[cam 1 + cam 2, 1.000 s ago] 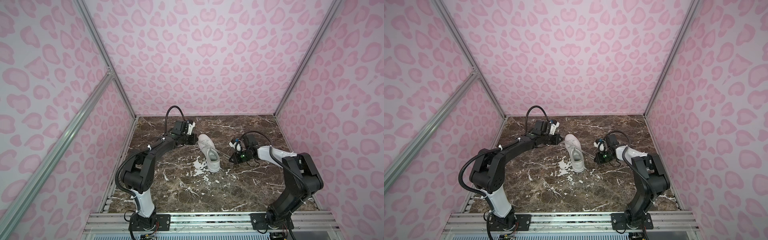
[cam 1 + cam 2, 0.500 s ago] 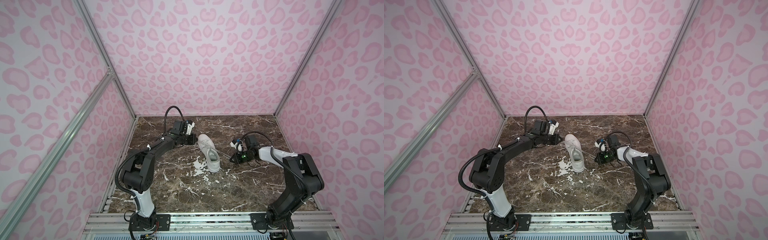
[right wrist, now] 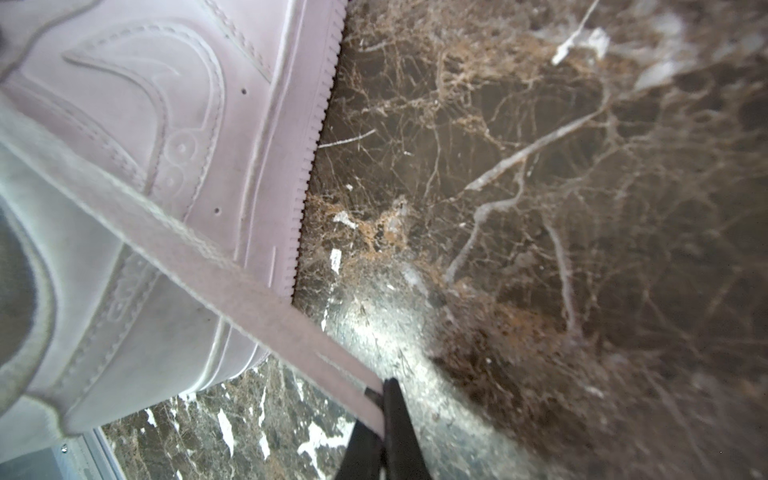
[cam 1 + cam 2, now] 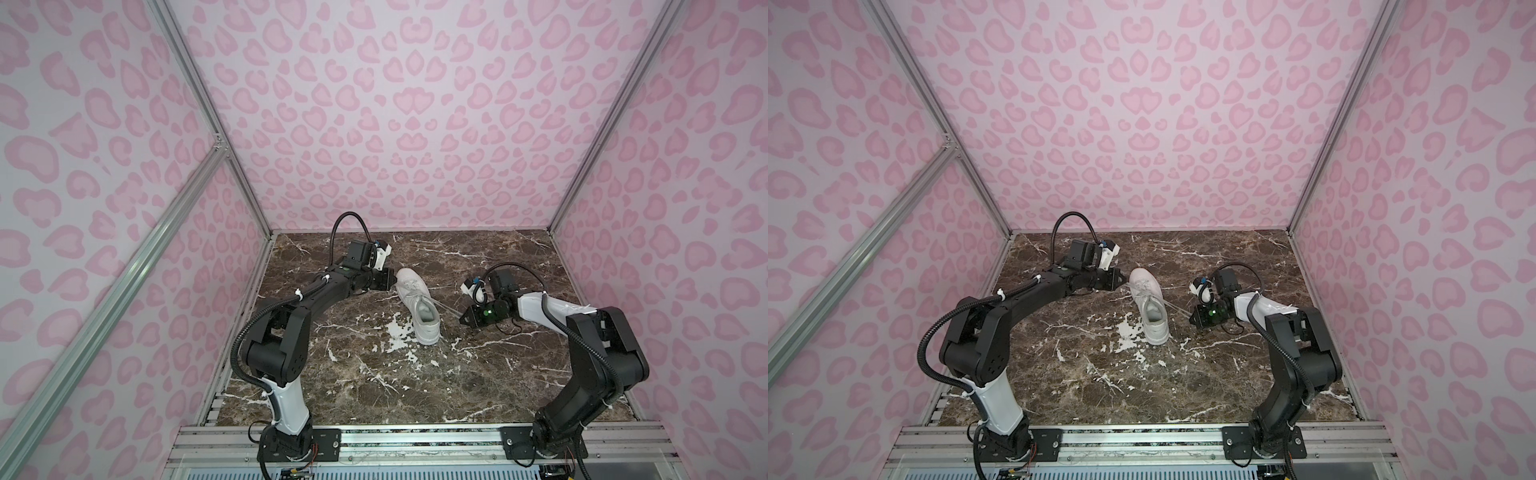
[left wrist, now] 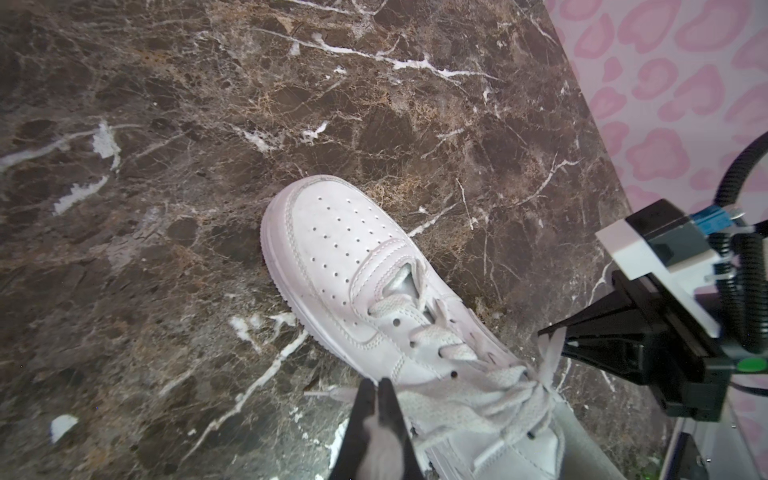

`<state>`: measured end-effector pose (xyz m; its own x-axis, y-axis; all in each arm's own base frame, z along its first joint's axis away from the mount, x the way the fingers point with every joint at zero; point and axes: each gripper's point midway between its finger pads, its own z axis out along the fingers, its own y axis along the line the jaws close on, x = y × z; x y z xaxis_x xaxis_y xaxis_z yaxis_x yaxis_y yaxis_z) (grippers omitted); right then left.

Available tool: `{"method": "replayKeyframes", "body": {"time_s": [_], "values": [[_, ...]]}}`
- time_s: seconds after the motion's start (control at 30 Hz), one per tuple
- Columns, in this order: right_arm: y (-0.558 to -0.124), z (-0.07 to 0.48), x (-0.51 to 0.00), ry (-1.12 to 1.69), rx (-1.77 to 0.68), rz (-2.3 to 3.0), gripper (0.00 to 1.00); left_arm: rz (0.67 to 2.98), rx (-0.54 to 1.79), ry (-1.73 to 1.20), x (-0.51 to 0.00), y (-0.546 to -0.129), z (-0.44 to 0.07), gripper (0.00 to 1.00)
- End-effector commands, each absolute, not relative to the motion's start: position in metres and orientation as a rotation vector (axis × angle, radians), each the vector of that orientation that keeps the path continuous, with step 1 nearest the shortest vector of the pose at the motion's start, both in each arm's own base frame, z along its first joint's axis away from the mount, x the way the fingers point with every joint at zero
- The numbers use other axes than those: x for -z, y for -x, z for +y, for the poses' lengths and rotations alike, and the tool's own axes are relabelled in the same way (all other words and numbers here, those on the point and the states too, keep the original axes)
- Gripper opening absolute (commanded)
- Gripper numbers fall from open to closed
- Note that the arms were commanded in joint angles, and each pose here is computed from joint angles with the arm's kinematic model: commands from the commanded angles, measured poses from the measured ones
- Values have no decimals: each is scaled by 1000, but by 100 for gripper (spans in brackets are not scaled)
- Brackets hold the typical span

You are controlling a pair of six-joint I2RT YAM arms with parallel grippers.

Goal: Tie the shoes

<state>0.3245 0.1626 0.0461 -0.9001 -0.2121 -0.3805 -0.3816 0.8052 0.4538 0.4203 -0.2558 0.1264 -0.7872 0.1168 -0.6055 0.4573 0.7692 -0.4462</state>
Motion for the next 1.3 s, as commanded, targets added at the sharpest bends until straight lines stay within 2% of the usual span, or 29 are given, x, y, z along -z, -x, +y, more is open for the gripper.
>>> {"method": "replayKeyframes", "body": {"time_s": [0.0,0.17,0.33,0.57,0.77,1.1,1.27], "values": [[-329,173,-66,463,-771,2648,17,2344,827,-518,-136,-417,-270,3],[-337,166,-74,457,-725,2658,32,2334,849,-502,-141,-414,-273,3],[-332,154,-74,473,-667,2701,39,2309,834,-490,-153,-414,-270,5],[-360,151,-109,443,-631,2662,39,2307,840,-496,-160,-404,-270,5],[-406,184,-135,622,-514,2658,37,2310,855,-471,-158,-392,-272,5],[-434,245,-104,776,-557,2680,37,2345,829,-411,-148,-396,-267,5],[-426,256,-97,760,-626,2720,37,2333,828,-407,-159,-405,-264,5]]}}
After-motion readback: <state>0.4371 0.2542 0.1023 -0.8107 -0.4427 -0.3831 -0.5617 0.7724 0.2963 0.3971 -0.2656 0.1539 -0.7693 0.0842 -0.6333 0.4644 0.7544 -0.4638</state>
